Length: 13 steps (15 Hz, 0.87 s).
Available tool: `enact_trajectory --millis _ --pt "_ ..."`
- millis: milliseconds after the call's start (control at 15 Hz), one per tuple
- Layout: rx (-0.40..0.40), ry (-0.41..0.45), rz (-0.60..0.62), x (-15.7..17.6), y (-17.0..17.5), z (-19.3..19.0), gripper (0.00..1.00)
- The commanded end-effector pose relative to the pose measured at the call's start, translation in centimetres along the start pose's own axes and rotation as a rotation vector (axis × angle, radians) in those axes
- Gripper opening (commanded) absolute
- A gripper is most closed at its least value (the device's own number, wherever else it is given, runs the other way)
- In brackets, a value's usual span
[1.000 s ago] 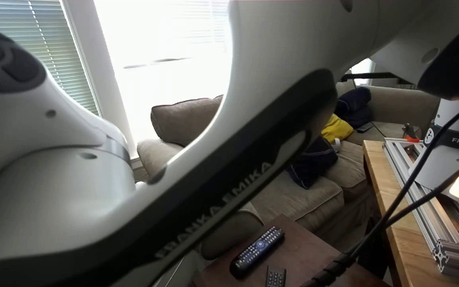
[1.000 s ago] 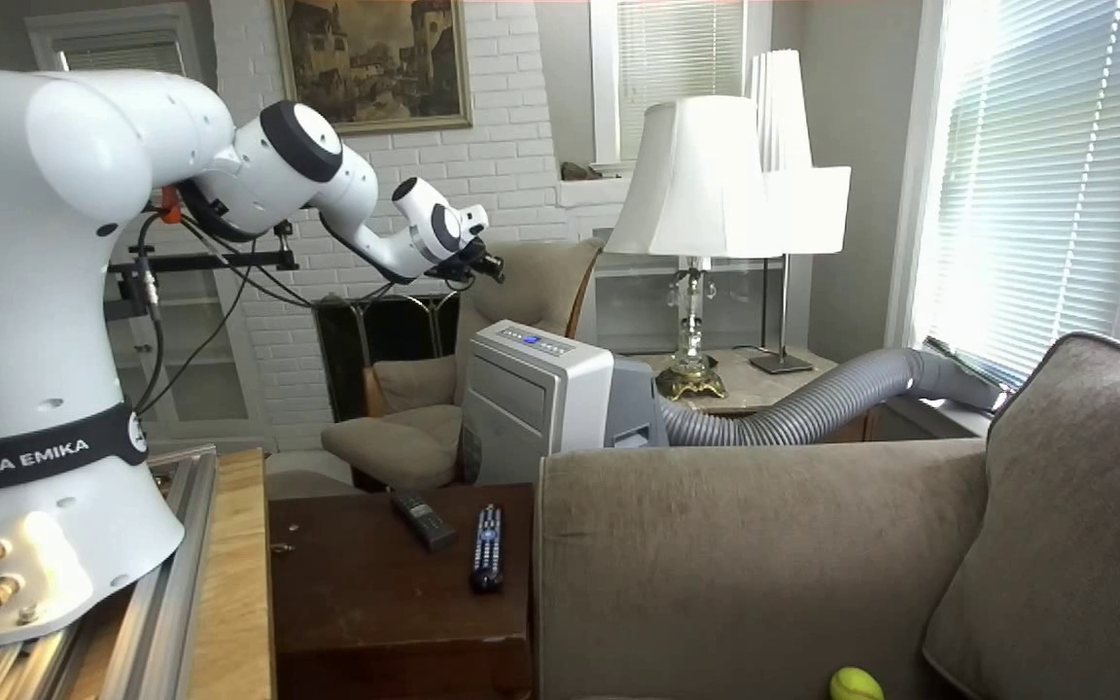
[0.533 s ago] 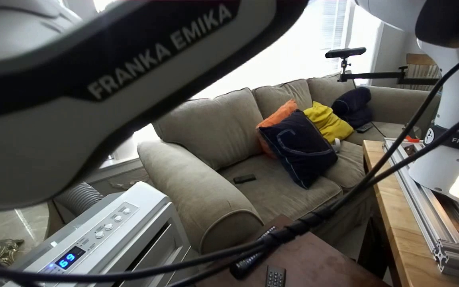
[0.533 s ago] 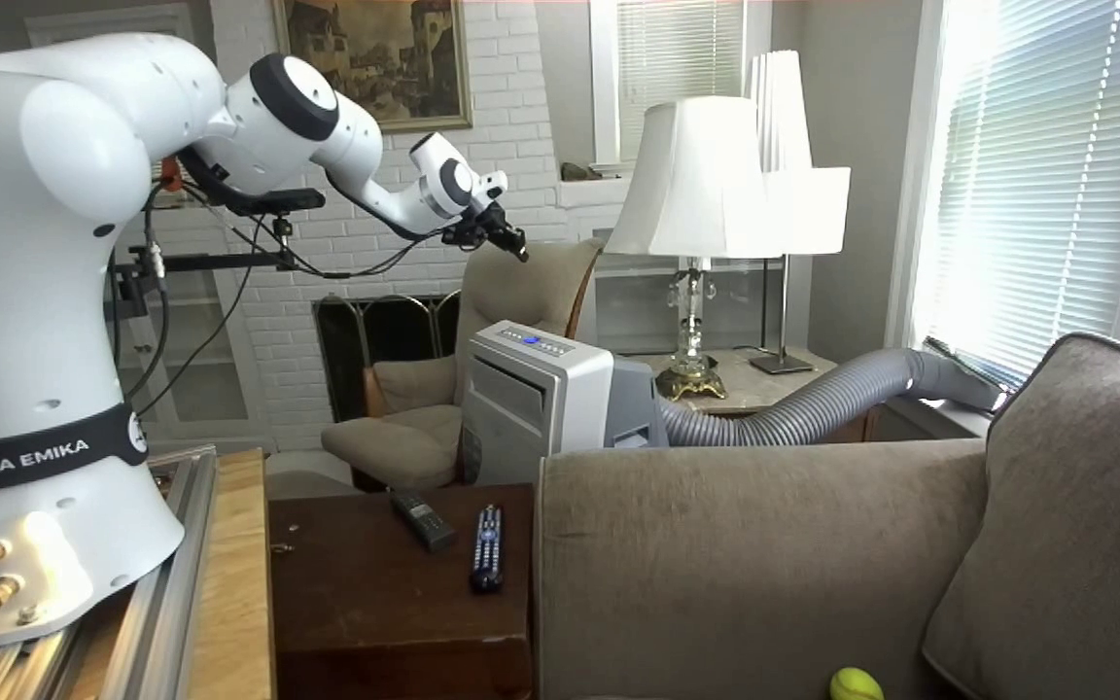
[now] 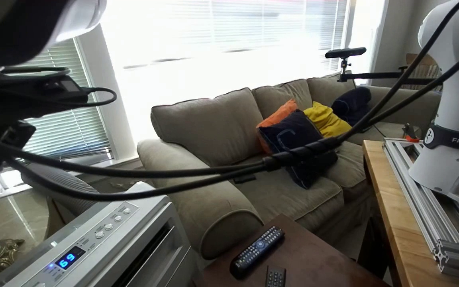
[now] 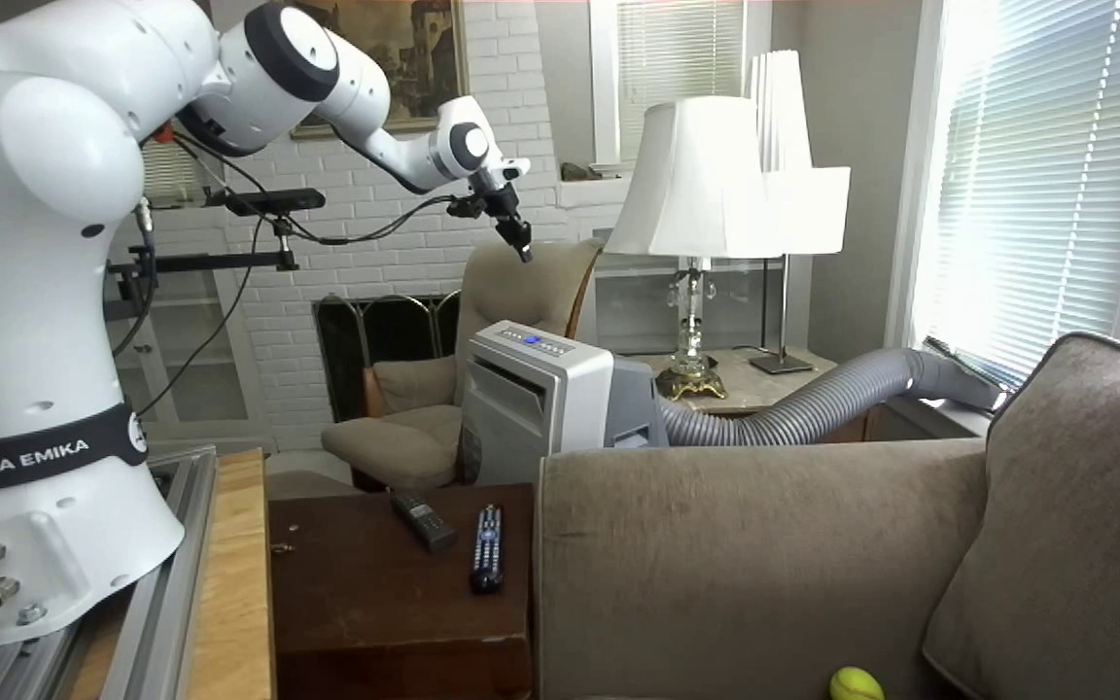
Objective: Turn on the air conditioner.
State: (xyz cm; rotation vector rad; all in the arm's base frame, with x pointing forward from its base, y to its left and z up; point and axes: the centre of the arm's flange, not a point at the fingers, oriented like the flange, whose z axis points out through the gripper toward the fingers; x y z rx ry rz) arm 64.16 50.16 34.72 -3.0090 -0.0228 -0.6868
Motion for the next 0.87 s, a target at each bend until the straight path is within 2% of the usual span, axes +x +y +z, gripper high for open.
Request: enact_trajectory --millis 0,200,533,600,667,800 --pt "0.007 -0.172 0.024 -0.1 3.7 -0.9 0.0" --pt "0.013 -0.221 -0.043 0.6 6.2 -1.0 0.0" --pt "0.096 -0.263 -0.194 1.5 8.2 -2.0 0.0" --pt "0.095 -0.252 -0.218 1.6 8.3 -2.2 0.14" --pt "0.055 -0.21 -0.181 2.5 6.9 -0.9 0.02" --pt "0.065 -0.213 -0.205 2.6 7.2 -1.3 0.14"
